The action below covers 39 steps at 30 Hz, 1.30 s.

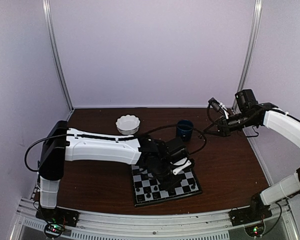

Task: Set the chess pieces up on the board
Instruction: Place the queen at d8, then place the king on e8.

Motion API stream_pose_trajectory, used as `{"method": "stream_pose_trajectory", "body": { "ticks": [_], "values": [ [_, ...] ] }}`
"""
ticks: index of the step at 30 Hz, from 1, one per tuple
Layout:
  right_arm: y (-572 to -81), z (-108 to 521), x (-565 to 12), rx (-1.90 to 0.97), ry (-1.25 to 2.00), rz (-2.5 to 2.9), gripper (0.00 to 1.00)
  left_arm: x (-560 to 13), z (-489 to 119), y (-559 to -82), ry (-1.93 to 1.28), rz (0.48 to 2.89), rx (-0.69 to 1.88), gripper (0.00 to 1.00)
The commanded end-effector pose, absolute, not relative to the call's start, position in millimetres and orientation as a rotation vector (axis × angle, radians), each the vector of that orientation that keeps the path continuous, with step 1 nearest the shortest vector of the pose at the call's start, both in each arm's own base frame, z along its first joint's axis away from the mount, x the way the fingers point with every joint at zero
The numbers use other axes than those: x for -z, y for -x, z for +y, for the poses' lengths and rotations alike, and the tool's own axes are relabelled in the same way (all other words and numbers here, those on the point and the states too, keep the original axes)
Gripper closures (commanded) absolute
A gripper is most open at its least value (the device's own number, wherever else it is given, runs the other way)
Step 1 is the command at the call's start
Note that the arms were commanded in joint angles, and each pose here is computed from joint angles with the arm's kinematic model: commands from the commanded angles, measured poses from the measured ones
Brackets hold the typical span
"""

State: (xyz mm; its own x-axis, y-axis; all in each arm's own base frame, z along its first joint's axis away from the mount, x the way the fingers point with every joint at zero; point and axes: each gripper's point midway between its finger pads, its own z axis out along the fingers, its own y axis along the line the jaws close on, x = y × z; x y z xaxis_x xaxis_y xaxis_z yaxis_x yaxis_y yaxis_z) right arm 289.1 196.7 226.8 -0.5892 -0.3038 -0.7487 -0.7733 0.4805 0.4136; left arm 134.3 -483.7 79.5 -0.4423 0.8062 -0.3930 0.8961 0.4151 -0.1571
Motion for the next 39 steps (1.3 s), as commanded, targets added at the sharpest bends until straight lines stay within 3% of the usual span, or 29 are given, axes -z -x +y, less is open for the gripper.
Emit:
{"method": "stream_pose_trajectory", "body": {
  "ticks": [1,10,18,30,39],
  "values": [
    [-288,196,-235,-1.021,0.893,2.085,0.88,-84,-488,-136,-1.501,2.4,0.504,0.93],
    [-288,196,-236,-1.018,0.896,2.081,0.88,-91,-487,-134,-1.509,2.403,0.512,0.91],
    [-275,198,-245,-1.004,0.991,2.05,0.86,-165,-455,-157,-1.324,2.249,0.467,0.79],
    [-213,274,-212,-0.799,1.558,1.97,0.87,-233,-357,-225,-0.669,2.149,0.458,0.73],
    [-151,329,-164,-0.597,1.976,1.782,0.88,-237,-322,-233,-0.525,2.154,0.472,0.71]
  ]
}}
